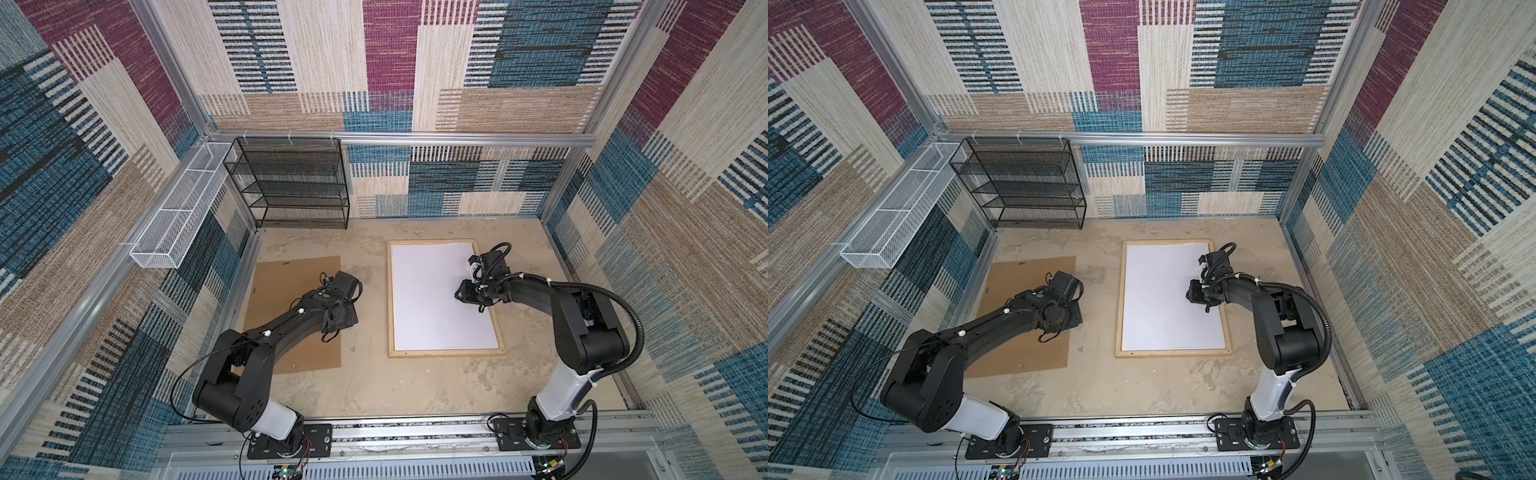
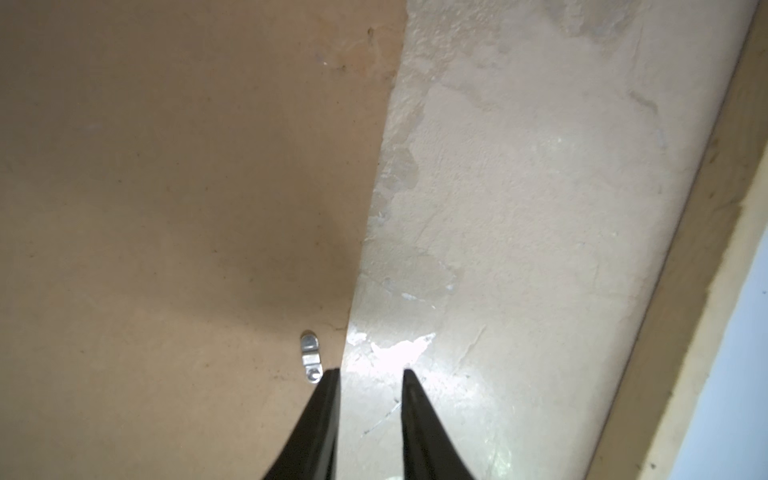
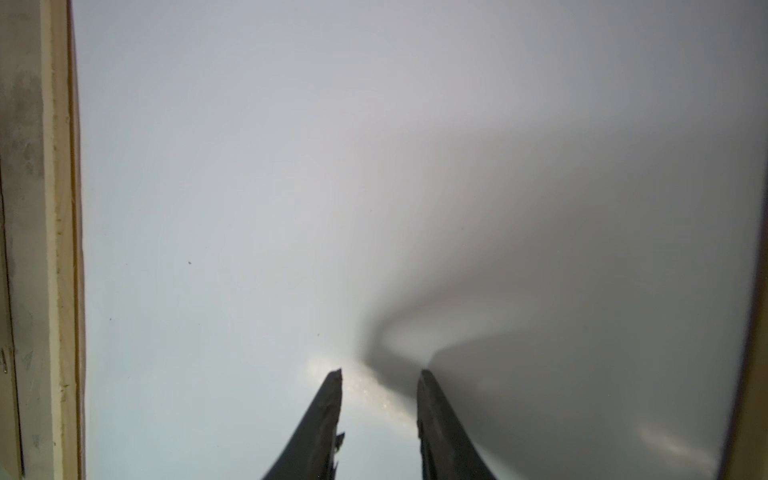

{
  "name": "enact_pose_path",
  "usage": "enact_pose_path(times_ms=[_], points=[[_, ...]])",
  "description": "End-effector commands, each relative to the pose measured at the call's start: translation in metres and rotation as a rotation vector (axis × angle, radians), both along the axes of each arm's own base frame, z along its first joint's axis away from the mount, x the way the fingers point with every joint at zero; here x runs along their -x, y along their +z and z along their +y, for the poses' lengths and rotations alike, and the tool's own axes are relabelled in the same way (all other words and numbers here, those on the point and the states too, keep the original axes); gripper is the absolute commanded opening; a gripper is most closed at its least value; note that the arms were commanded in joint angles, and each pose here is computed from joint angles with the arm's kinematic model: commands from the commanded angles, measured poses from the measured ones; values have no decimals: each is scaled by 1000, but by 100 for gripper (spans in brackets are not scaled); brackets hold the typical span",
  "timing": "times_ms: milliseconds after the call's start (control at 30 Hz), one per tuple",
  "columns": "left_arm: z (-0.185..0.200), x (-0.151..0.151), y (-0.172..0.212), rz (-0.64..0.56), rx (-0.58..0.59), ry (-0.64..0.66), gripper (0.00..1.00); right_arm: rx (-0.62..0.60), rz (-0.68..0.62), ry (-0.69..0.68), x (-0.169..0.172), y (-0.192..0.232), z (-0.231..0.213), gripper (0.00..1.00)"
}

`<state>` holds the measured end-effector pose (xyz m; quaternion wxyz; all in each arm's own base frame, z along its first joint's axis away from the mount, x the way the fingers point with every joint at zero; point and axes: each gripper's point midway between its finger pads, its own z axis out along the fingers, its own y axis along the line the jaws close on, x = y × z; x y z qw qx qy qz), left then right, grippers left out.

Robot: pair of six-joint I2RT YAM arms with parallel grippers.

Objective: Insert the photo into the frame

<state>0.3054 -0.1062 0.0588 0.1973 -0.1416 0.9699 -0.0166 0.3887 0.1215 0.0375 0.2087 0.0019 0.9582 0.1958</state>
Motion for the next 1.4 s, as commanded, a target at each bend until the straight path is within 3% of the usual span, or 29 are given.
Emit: enact_pose_path(times_ms=[0, 367, 567, 967, 1367], points=[[20, 7, 2, 15, -71, 35, 30, -5, -49, 1, -5, 17, 0, 35], [59, 22, -5, 67, -151, 147, 32, 62, -254, -138, -37, 92, -22, 54], [63, 28, -11, 83, -155, 156, 32, 108, -281, -204, -56, 100, -33, 55], [56, 30, -31, 146, -129, 140, 31, -55, -267, -47, -54, 105, 9, 54], [29, 27, -47, 187, -20, 107, 28, -153, -256, 146, -41, 105, 81, 54]])
